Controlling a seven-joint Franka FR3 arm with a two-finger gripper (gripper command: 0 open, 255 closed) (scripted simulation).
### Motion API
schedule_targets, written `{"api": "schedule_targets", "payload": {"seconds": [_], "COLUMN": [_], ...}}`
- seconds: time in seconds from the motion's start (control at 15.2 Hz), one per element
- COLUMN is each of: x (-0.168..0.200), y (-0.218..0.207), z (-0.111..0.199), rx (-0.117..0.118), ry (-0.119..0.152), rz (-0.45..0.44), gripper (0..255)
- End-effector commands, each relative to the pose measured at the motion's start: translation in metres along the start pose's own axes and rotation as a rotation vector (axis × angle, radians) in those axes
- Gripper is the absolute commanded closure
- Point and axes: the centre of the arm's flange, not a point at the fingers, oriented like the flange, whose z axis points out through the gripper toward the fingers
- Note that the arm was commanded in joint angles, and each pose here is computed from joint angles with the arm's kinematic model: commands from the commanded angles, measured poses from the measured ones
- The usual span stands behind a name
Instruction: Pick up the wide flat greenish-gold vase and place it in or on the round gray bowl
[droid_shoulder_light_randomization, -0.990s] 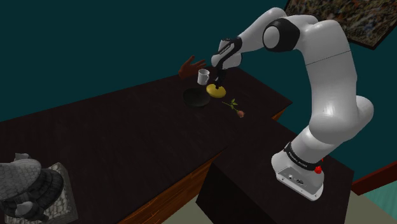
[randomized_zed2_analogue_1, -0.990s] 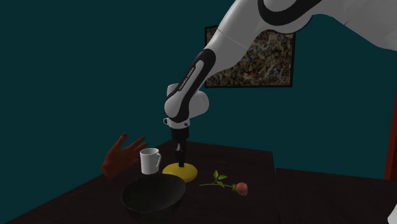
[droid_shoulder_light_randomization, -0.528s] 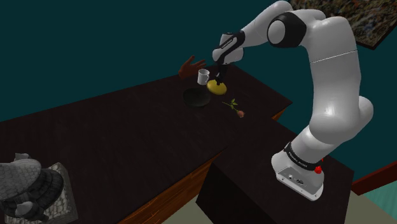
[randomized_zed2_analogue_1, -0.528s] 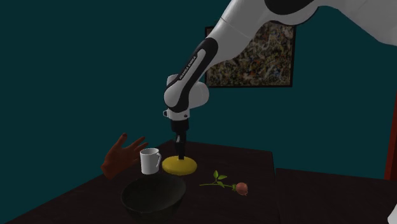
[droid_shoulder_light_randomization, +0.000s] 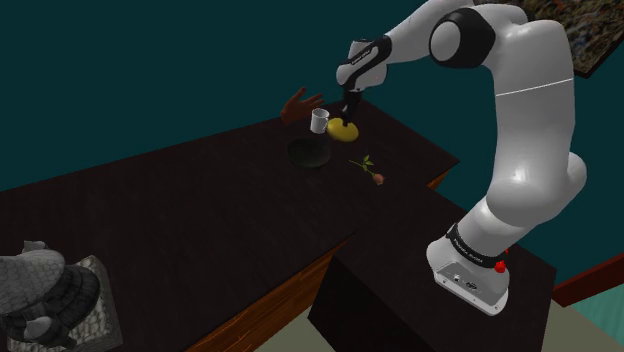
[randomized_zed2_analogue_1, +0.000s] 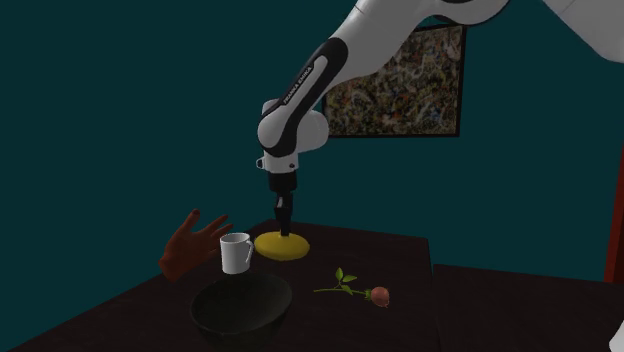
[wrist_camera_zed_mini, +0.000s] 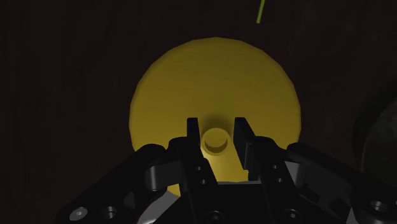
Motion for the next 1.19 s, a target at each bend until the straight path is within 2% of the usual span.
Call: {"api": "schedule_targets", "payload": {"seconds": [0.0, 1.06, 1.12], "x": [0.000, -0.004, -0.002], "y": [0.001, 0.007, -0.005], "z": [-0.011, -0.092, -0.096], "rx": [0.000, 0.000, 0.000], "ry": [0.000, 0.000, 0.000], "rz": [0.000, 0.000, 0.000], "gripper": [255, 255, 255]}}
